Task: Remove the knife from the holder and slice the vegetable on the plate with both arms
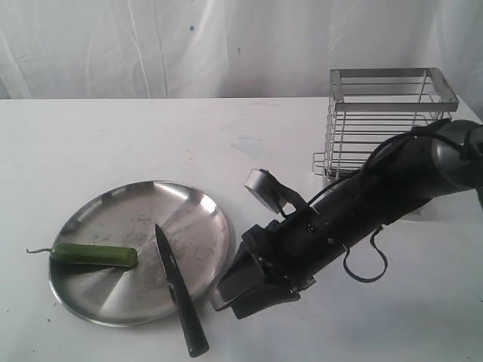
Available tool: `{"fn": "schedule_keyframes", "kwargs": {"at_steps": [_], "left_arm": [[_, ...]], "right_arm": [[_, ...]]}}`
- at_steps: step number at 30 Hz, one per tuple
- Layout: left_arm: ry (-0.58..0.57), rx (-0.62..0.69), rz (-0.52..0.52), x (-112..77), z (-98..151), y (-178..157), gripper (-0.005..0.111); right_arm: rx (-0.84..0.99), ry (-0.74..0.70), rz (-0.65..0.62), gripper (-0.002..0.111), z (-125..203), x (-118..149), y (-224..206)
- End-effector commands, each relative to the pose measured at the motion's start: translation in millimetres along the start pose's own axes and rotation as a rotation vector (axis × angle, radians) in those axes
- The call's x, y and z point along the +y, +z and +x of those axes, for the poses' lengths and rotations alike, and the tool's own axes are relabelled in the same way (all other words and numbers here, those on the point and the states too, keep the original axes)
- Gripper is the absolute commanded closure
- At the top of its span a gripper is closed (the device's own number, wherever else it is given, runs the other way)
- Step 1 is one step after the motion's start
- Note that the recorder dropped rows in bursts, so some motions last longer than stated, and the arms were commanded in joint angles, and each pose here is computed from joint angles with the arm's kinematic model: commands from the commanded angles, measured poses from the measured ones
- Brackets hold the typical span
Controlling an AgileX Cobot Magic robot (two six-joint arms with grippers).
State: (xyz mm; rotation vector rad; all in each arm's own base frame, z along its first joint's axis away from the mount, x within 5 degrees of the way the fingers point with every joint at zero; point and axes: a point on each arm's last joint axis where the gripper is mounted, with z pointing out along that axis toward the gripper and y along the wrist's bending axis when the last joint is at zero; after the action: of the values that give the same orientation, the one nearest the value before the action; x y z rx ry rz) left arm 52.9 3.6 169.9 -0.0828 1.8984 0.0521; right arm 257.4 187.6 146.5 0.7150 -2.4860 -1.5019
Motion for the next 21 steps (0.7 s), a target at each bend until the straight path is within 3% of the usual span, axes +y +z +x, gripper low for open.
{"fn": "schedule_keyframes", "kwargs": {"at_steps": [1, 5, 21], "left_arm": [[-0.002, -0.004, 0.008, -0.5, 0.4, -0.1, 0.107], [-0.002, -0.004, 0.008, -0.5, 0.4, -0.1, 0.107], [-0.002, -0.004, 0.008, -0.5, 0.4, -0.1, 0.107]], "right_arm": [[-0.029, -0.012, 0.053, 0.054, -2.6, -4.9, 6.8], [-0.067, -0.01, 0.099, 0.054, -6.2, -8.4, 7.4], [-0.032, 0.026, 0.09, 0.054, -5.3, -12.5, 42.8]]}}
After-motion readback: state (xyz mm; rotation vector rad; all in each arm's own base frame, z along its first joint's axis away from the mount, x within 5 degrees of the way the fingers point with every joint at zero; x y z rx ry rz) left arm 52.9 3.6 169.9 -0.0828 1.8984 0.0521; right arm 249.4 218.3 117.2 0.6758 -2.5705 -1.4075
